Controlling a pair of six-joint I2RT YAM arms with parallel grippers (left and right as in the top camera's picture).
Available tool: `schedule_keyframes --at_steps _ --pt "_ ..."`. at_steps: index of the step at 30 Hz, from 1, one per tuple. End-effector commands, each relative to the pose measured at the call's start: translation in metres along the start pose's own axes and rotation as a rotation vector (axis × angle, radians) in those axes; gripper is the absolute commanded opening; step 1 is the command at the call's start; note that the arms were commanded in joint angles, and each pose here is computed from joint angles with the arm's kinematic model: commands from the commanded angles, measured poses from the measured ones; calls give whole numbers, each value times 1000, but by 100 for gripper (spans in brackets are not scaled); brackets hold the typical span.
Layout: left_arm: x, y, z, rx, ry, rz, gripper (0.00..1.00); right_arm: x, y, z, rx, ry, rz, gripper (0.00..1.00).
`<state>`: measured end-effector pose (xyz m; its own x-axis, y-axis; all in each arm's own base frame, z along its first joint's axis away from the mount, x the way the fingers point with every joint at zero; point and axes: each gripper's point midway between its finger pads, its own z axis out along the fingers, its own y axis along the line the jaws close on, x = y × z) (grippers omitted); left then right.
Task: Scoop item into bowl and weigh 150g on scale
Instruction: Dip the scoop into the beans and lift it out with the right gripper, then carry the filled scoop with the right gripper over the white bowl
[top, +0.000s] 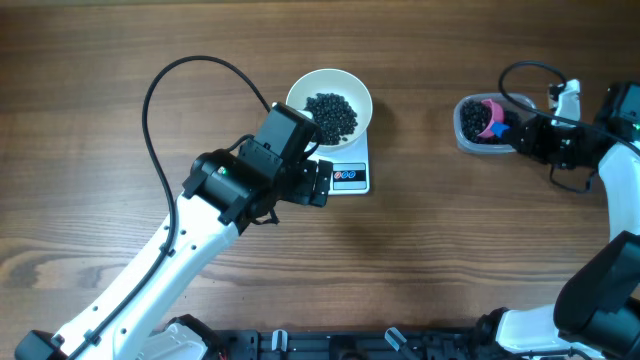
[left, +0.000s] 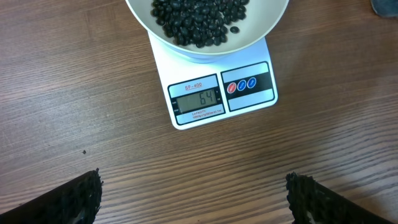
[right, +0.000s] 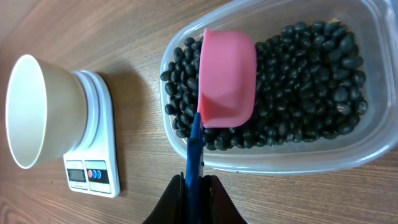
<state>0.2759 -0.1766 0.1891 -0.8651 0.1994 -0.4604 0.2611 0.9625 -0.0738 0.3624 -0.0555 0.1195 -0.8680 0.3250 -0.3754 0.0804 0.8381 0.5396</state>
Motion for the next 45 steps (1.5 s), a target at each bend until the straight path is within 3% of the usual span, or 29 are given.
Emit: schedule_keyframes --at_steps 1,11,24,28,39,45 --pt "-4 -3 -4 8 -12 -7 100 -2 2 -2 -63 -11 56 5" --pt "-4 -3 -4 8 -12 -7 100 -6 -5 -16 -120 -47 175 4" --pt "-4 -3 -4 8 -12 -7 100 -23 -4 -68 -414 -176 401 4" --pt "-4 -3 -4 8 -12 -7 100 -21 -9 -72 -419 -171 482 4" --pt "-4 -3 -4 8 -12 -7 100 -31 34 -92 -690 -176 444 4" --pt "-4 -3 -4 8 -12 -7 100 -26 69 -80 -769 -95 391 4"
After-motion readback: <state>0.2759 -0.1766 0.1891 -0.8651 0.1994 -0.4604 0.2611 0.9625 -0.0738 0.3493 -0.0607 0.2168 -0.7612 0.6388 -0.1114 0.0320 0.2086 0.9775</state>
